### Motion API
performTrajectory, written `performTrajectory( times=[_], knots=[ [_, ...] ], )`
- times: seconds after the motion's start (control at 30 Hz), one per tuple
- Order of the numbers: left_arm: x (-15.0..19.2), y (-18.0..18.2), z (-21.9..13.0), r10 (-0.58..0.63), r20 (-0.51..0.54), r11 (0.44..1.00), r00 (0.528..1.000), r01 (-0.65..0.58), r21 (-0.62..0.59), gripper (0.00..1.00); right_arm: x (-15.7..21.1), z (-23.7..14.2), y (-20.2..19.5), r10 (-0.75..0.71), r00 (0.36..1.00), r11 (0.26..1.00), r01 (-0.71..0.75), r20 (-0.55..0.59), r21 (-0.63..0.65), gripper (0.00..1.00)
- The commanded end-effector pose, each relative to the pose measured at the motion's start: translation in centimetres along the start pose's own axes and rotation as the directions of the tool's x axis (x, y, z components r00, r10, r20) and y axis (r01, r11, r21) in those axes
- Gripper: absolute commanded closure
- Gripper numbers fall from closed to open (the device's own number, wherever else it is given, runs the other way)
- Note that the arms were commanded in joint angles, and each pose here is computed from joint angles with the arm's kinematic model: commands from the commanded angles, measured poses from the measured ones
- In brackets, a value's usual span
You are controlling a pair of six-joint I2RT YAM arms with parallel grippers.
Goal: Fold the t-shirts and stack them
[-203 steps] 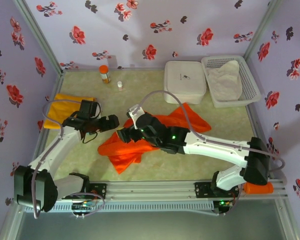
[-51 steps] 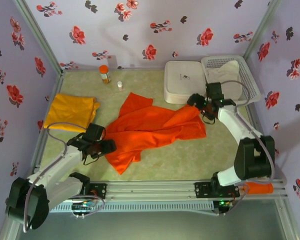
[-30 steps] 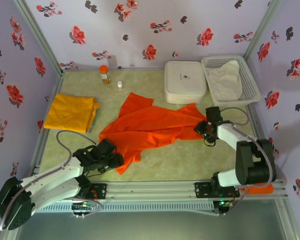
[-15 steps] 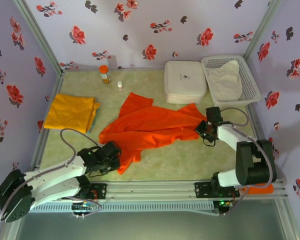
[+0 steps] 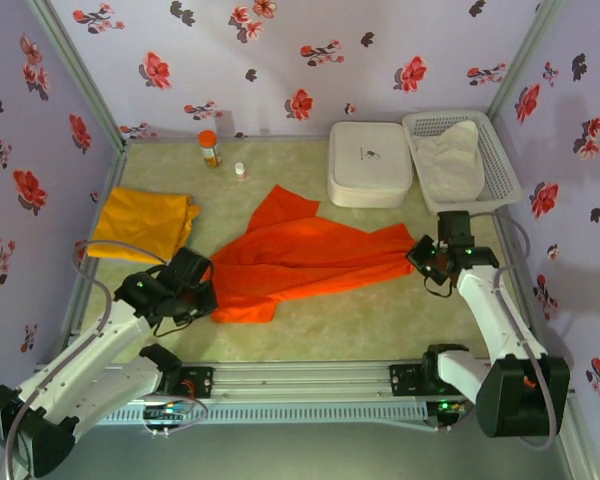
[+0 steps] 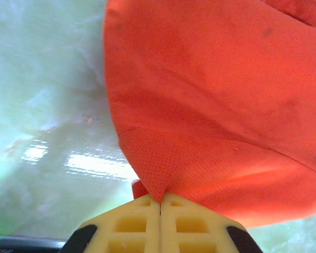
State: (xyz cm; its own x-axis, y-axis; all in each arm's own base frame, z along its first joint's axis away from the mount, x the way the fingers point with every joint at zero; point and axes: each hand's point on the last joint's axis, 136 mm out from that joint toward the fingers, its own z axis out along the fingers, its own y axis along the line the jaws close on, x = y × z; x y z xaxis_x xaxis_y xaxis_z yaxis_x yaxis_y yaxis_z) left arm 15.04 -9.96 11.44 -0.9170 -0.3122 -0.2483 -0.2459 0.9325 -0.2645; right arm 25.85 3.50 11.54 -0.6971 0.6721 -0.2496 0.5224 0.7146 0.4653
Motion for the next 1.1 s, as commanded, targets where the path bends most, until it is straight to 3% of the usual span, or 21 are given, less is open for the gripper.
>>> performTrajectory(
  times=[0.0, 0.13, 0.3, 0.33, 0.37, 0.4, 0.47, 0.53, 0.6, 0.77, 1.07],
  knots=[
    [0.8, 1.5, -2.1, 0.043, -0.041, 0.998, 0.998, -0.045, -0.049, 1.00, 2.2, -1.3, -2.0, 0.056, 0.996, 0.998, -0.054, -0.073, 0.023, 1.00],
    [1.3, 2.1, -2.6, 0.053, -0.075, 0.996, 0.996, -0.058, -0.074, 1.00, 3.5, -1.6, -4.0, 0.062, 0.996, 0.996, -0.057, -0.068, 0.073, 0.84],
    [2.9, 2.5, -0.9, 0.033, -0.139, 0.997, 0.990, -0.043, -0.068, 1.00, 3.8, -1.4, -4.9, 0.056, 0.997, 0.993, -0.050, -0.058, 0.105, 0.42],
    [3.0, 2.6, -0.7, 0.032, -0.146, 0.996, 0.989, -0.043, -0.076, 0.97, 3.4, -1.5, -4.9, 0.048, 0.998, 0.993, -0.042, -0.048, 0.111, 0.36],
    [3.0, 2.7, -0.6, 0.033, -0.150, 0.996, 0.988, -0.045, -0.080, 0.82, 3.1, -1.7, -4.9, 0.041, 0.999, 0.993, -0.036, -0.035, 0.116, 0.27],
    [2.9, 2.5, -0.6, 0.035, -0.147, 0.996, 0.988, -0.047, -0.080, 0.69, 2.7, -1.7, -4.8, 0.032, 0.999, 0.993, -0.029, -0.023, 0.117, 0.25],
    [2.5, 2.1, -0.5, 0.040, -0.144, 0.996, 0.989, -0.051, -0.074, 0.56, 2.0, -1.4, -4.8, 0.019, 1.000, 0.991, -0.018, -0.003, 0.132, 0.19],
    [1.9, 1.3, -0.2, 0.041, -0.131, 0.997, 0.991, -0.049, -0.058, 0.44, 1.3, -1.1, -5.1, 0.007, 1.000, 0.986, -0.009, 0.012, 0.164, 0.18],
    [1.3, -0.1, 0.2, 0.043, -0.126, 0.999, 0.991, -0.045, -0.014, 0.42, 0.8, -0.5, -5.6, 0.003, 1.000, 0.981, -0.008, 0.025, 0.195, 0.18],
    [0.4, -3.6, 2.3, 0.072, -0.097, 0.995, 0.993, -0.064, 0.077, 0.41, 1.0, 2.4, -6.5, 0.054, 0.998, 0.978, -0.055, 0.014, 0.203, 0.27],
    [0.7, -4.8, 7.7, 0.110, -0.106, 0.992, 0.988, -0.102, 0.073, 0.44, 2.3, 6.0, -6.8, 0.136, 0.989, 0.977, -0.126, -0.049, 0.171, 0.37]
  ],
)
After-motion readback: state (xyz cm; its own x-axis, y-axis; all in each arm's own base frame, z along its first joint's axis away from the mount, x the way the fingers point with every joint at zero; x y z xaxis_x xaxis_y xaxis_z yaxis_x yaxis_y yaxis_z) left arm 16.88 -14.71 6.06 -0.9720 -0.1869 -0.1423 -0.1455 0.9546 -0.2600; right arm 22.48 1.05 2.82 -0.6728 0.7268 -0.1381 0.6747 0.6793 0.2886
